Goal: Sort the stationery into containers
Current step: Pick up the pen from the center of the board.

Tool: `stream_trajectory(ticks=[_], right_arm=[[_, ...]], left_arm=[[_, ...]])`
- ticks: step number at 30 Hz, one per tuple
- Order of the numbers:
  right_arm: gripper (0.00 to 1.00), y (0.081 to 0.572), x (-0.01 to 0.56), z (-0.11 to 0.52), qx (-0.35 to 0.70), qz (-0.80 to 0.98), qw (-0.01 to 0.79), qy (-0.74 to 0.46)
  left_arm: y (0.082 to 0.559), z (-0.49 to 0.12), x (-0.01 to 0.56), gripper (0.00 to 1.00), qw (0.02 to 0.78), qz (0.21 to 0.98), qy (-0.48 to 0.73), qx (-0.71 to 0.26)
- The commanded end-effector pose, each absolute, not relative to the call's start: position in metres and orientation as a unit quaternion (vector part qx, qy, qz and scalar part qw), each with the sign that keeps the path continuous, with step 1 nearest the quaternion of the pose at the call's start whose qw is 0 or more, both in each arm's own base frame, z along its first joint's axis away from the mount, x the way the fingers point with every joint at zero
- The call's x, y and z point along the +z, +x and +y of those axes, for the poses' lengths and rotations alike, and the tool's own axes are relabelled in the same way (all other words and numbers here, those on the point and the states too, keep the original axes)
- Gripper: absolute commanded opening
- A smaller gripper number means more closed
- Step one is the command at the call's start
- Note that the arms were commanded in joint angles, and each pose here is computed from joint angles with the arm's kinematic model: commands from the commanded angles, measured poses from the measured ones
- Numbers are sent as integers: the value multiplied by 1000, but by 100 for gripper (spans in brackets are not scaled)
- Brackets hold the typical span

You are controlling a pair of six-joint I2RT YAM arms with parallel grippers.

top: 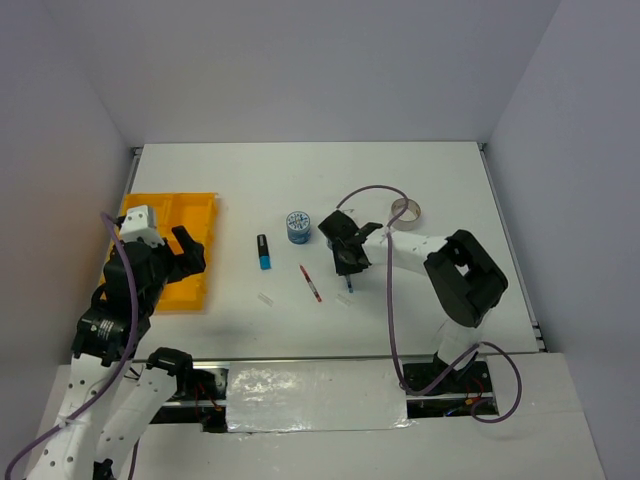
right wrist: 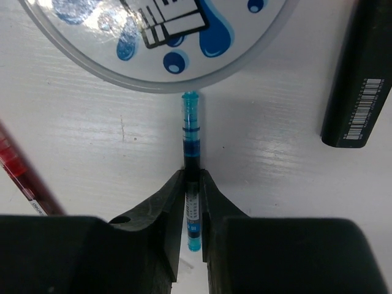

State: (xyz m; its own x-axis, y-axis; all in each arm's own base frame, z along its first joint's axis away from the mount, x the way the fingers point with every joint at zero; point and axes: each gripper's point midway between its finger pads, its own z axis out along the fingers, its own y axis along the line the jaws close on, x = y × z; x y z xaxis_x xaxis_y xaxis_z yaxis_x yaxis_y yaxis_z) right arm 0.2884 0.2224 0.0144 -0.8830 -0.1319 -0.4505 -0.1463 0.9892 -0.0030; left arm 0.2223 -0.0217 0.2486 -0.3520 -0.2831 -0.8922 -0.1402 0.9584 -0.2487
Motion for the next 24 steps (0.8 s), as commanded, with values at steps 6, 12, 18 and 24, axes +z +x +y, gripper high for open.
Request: stream_trajectory(ticks=[6,12,18,24], right_arm=[[0,299,41,189,17,964,266,-9],[0,303,96,171,30,946,324,12],[0,275,170,181,134,911,390,-21],[0,253,195,179,154,904,395,-58]], left_arm=[[231,-27,255,99,566,813,-116,-71],[236,-47,255,99,536,830,-100,-114],[252,-82,231,99,471,837,-181,-211],[254,-131,171,99,410,866,-250,-144]])
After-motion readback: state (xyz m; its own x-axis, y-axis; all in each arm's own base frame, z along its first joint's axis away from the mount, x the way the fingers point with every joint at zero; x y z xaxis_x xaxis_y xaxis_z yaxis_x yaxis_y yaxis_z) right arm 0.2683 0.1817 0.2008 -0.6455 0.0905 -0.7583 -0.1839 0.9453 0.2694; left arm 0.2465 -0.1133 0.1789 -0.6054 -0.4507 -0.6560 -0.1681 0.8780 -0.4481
